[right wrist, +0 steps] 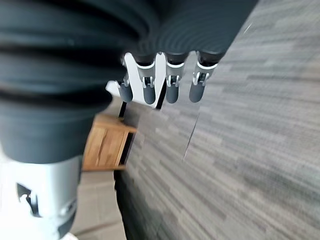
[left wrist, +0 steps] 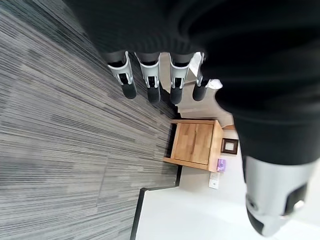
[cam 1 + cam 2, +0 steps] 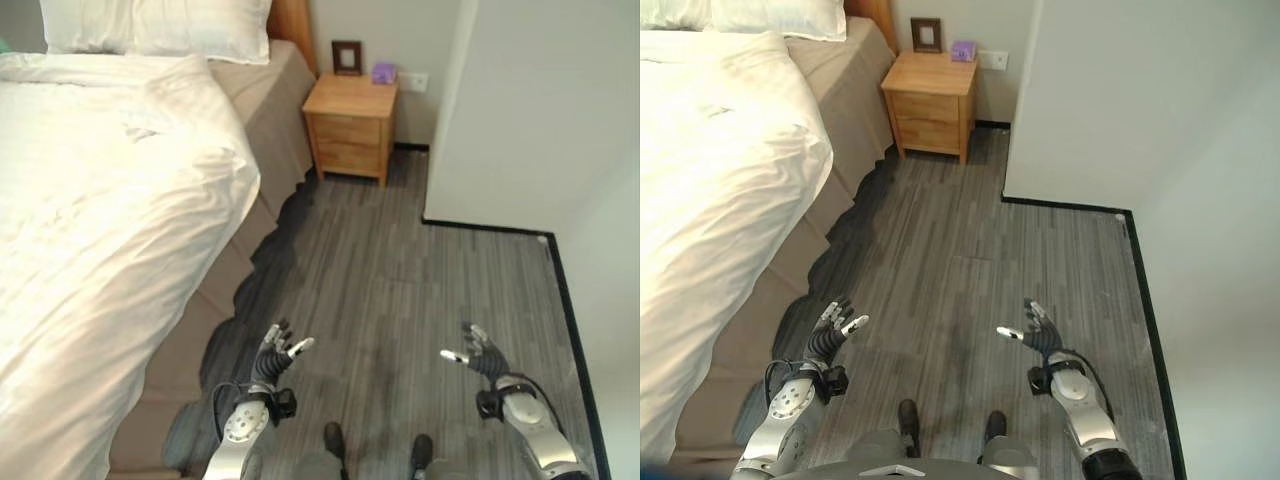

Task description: Making the bed.

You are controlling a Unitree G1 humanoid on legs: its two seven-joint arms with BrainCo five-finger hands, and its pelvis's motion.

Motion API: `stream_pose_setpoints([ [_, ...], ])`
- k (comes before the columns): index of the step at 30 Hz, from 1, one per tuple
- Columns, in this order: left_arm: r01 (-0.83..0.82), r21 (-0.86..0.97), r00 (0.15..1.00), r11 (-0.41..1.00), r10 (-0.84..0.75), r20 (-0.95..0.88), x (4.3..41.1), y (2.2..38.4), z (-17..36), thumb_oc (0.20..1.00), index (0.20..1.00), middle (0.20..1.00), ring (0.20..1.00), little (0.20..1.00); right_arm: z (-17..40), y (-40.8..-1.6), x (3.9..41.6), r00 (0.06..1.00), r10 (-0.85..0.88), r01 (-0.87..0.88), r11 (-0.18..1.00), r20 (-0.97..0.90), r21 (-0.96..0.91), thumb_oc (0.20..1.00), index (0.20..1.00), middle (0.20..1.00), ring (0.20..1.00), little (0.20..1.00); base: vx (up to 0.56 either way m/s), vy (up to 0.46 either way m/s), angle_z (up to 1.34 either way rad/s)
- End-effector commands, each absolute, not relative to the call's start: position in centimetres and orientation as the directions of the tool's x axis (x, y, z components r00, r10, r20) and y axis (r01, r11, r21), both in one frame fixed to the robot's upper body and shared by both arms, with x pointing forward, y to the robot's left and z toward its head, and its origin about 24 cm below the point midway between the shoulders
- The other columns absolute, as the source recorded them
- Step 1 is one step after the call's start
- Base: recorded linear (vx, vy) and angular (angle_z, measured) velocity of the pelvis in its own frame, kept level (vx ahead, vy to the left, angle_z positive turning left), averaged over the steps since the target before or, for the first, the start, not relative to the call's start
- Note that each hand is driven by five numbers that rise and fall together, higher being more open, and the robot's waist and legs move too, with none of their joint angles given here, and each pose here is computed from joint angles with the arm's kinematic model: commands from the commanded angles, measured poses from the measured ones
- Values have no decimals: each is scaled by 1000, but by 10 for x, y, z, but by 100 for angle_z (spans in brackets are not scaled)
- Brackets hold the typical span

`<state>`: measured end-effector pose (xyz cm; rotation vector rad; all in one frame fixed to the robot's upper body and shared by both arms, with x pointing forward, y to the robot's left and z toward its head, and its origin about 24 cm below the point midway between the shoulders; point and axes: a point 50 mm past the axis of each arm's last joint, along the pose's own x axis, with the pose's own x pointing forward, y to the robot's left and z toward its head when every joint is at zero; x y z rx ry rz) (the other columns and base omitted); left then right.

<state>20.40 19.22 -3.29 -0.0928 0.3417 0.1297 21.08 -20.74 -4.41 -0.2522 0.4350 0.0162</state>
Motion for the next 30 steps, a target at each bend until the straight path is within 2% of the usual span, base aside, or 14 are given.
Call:
stream_pose_setpoints([
  [1,-117,17,965,993,118,-232,227,201,-14,1000,1000,1000,1000,1000,-13,-195,234,964,38,-118,947,-262,-298,1000,1000,1000,1000,1000,3,-203,-1],
  [5,-122,7,979,993,121,-163,234,201,0,1000,1000,1000,1000,1000,13,-196,250,987,68,-119,920,-148,-374,1000,1000,1000,1000,1000,-11,-220,-23],
  [12,-176,7,979,984,176,-102,233,202,10,1000,1000,1000,1000,1000,22,-196,254,991,78,-115,907,-105,-405,1000,1000,1000,1000,1000,173,-56,-4],
  [19,-196,3,979,981,196,-56,232,204,19,1000,1000,1000,1000,1000,22,-195,258,992,78,-109,915,-95,-389,1000,1000,1000,1000,1000,433,110,-4],
  [23,-224,36,971,974,227,-81,226,215,15,1000,1000,1000,1000,1000,15,-182,257,988,100,-138,919,-119,-369,1000,1000,1000,1000,1000,543,191,-26],
  [30,-165,122,978,979,178,-105,236,216,16,1000,1000,1000,1000,1000,7,-163,252,983,124,-160,942,-138,-295,1000,1000,1000,1000,1000,440,260,18],
])
